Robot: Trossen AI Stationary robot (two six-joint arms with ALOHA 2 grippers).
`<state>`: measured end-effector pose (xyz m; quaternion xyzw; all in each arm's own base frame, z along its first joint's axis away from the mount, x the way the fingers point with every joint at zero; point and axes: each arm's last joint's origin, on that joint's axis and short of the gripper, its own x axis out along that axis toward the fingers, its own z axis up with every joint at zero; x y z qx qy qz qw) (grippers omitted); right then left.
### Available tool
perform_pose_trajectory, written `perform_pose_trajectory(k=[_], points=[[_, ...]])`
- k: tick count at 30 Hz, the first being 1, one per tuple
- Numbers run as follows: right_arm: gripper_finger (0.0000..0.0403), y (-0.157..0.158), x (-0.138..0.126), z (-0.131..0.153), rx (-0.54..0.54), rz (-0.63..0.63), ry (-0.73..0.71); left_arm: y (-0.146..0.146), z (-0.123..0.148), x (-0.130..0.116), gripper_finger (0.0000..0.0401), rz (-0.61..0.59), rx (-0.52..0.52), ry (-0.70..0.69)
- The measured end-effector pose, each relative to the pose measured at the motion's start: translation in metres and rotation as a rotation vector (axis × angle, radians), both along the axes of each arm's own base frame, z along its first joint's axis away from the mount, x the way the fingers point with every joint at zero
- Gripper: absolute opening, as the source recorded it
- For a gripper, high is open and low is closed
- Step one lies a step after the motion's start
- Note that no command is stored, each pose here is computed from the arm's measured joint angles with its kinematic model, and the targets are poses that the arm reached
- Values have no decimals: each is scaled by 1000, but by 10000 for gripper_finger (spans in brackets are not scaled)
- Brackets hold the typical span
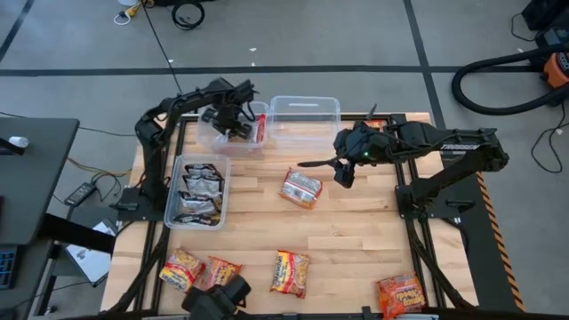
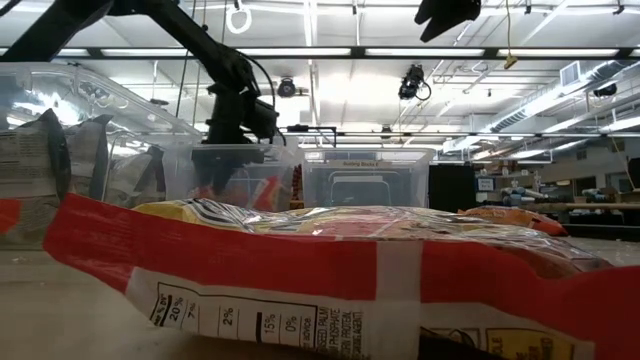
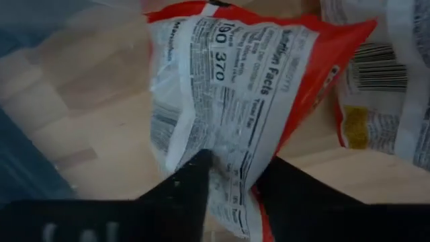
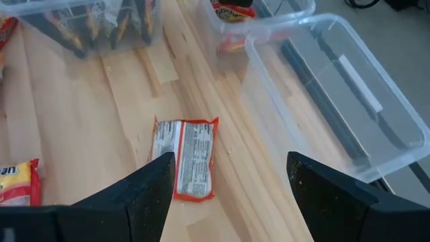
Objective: Sort Maruchan noodles
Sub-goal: Adjust the noodles pack from the bin
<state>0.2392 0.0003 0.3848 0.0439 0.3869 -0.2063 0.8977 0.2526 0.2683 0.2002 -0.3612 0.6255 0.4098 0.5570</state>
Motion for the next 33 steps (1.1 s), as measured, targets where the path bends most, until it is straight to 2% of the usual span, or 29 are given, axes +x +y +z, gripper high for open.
perform_pose_trajectory(k=[6, 12, 15, 18, 22, 27, 30, 33], points=[[289, 2, -3, -3, 15, -12, 36, -1, -6, 5, 13, -30, -2, 6], [289, 3, -5, -4, 15, -7, 52, 0, 14, 9, 5, -31, -36, -41], [289, 3, -5, -4, 18, -4, 53, 6, 34, 17, 4, -19, -42, -186], [289, 3, -5, -4, 30, -10, 55, 14, 42, 16, 3, 34, -134, -372], [289, 5, -8, -6, 74, -34, 73, 23, 33, 9, 2, 84, -182, -456], [289, 12, -11, -8, 101, -48, 92, 28, 5, 7, 2, 132, -228, -599], [289, 16, -11, -8, 115, -55, 84, 31, -3, 8, 1, 133, -208, -657], [289, 17, -11, -8, 128, -70, 76, 32, -4, 8, 8, 130, -180, -651]])
